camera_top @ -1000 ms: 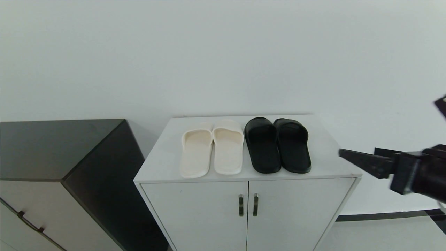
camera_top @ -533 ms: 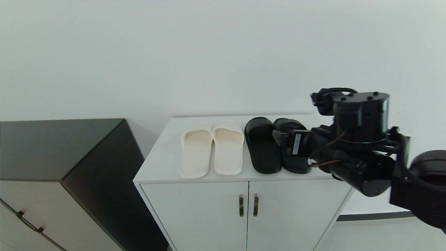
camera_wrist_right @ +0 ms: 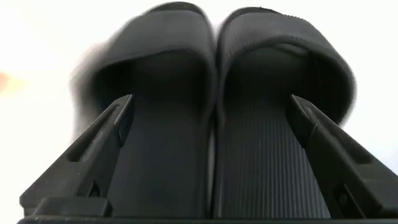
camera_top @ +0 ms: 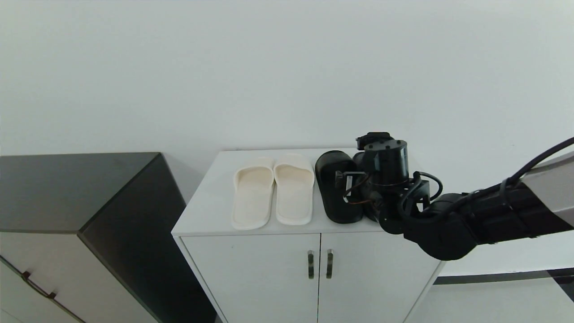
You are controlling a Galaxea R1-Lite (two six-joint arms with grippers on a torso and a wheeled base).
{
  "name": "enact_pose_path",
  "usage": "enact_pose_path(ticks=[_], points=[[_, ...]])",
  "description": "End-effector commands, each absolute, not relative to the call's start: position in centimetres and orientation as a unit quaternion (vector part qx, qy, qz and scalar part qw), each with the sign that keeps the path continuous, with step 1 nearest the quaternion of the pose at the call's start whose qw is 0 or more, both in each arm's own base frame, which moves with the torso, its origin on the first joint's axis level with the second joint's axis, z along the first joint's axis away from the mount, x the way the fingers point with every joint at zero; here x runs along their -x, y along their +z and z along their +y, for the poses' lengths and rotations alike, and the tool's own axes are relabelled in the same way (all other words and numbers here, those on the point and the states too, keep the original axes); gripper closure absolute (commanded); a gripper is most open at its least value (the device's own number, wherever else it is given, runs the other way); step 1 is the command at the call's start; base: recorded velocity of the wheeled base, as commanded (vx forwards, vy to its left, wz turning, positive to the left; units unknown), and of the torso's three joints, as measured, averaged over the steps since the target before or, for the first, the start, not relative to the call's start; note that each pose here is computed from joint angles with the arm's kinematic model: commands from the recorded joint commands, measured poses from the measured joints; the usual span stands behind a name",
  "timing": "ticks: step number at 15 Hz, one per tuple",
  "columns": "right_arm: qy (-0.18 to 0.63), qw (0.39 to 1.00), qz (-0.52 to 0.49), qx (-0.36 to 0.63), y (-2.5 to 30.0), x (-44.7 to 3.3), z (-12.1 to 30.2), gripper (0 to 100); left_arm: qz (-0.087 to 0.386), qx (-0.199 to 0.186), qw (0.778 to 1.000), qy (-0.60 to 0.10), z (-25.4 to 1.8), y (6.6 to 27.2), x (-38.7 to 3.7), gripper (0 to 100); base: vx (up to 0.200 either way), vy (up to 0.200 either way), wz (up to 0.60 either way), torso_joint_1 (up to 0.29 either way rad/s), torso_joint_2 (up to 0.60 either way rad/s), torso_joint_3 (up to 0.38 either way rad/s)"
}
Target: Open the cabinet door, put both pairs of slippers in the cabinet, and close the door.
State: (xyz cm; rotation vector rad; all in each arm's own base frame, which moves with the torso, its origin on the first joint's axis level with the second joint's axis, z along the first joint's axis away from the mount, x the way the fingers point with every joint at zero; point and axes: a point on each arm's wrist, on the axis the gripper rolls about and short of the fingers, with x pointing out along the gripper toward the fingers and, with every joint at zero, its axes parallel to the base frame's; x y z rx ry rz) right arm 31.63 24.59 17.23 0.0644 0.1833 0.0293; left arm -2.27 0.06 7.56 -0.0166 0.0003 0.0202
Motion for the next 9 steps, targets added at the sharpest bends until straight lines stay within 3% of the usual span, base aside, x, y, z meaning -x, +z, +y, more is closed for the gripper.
enact_pose_path(ticks=[1, 7, 8, 9], points=[[0.001, 0.995, 0.098, -0.025, 15.7, -33.6, 24.7, 0, 0.000, 0.008, 1.000, 0.011, 0.1, 7.6, 2.3, 100, 0.000, 0.000, 0.00, 0.000, 0.00, 0.000], [-0.019, 0.996, 0.086, -0.020, 15.3, -36.8, 24.3, 0, 0.000, 0.008, 1.000, 0.010, 0.1, 7.6, 2.3, 100, 0.000, 0.000, 0.00, 0.000, 0.00, 0.000], [-0.014, 0.996, 0.087, -0.021, 15.1, -37.1, 24.3, 100, 0.000, 0.008, 1.000, 0.010, 0.1, 7.6, 2.3, 100, 0.000, 0.000, 0.00, 0.000, 0.00, 0.000], [-0.011, 0.996, 0.086, -0.023, 15.2, -37.2, 24.2, 100, 0.000, 0.008, 1.000, 0.011, 0.1, 7.6, 2.3, 100, 0.000, 0.000, 0.00, 0.000, 0.00, 0.000]])
